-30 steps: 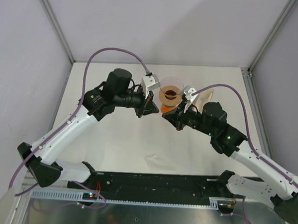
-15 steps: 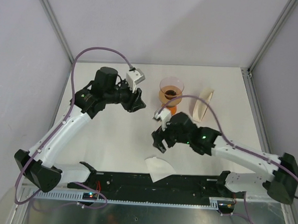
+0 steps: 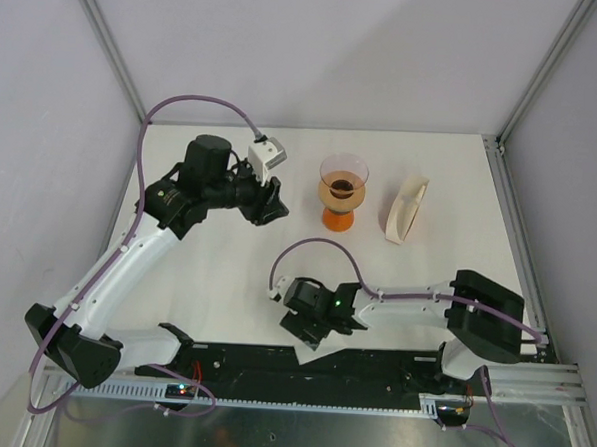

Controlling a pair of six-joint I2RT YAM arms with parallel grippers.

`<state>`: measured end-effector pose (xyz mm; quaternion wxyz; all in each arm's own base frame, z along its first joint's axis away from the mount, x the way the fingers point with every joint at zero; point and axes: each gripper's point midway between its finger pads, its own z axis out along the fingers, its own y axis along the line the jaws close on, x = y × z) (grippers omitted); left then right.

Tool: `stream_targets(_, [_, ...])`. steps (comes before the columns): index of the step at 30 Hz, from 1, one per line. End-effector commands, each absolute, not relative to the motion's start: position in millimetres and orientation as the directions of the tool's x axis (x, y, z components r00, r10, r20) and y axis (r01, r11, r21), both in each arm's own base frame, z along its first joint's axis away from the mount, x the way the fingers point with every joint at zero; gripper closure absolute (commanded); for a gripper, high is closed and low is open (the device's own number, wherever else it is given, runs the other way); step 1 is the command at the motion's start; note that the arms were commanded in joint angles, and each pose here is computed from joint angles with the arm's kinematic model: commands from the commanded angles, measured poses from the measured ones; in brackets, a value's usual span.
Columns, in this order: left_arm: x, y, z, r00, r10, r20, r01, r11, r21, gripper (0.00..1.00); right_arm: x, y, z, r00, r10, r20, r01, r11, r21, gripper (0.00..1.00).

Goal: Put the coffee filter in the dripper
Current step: Pick up the coffee filter from the center of the board.

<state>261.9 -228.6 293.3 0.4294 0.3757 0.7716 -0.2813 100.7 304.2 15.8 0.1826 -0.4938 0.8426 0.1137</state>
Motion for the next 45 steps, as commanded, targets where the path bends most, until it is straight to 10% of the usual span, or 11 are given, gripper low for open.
stream_targets(1, [257, -226, 302, -0.311, 0.336, -0.889, 0.838, 0.539, -0.089, 0.5, 93, 299, -8, -0.479, -0.802, -0.357, -0.855, 0.519, -0.019, 0.38])
stream_targets(6, [257, -224, 302, -0.314, 0.334, -0.889, 0.838, 0.538, -0.094, 0.51, 94, 297, -20, -0.492, -0.806, -0.33, -0.847, 0.531, -0.033, 0.88])
stream_targets(9, [257, -223, 300, -0.321, 0.334, -0.886, 0.838, 0.536, -0.101, 0.51, 101, 302, -8, -0.49, -0.788, -0.372, -0.842, 0.539, -0.034, 0.99])
stream_targets(22, [217, -228, 332, -0.251, 0.355, -0.9, 0.933, 0.338, -0.127, 0.38, 190, 311, 264, -0.25, -0.119, -0.961, -0.729, 0.676, 0.106, 1.0])
stream_targets(33, [166, -260, 404, -0.019, 0.352, -0.936, 0.991, 0.132, 0.03, 0.01, 203, 312, 394, 0.036, 0.135, -0.99, -0.745, 0.664, 0.063, 1.0])
stream_targets(45, [182, -277, 385, -0.09, 0.392, -0.915, 0.988, 0.151, -0.033, 0.27, 181, 299, 428, 0.139, 0.15, -0.979, -0.804, 0.594, -0.023, 1.0])
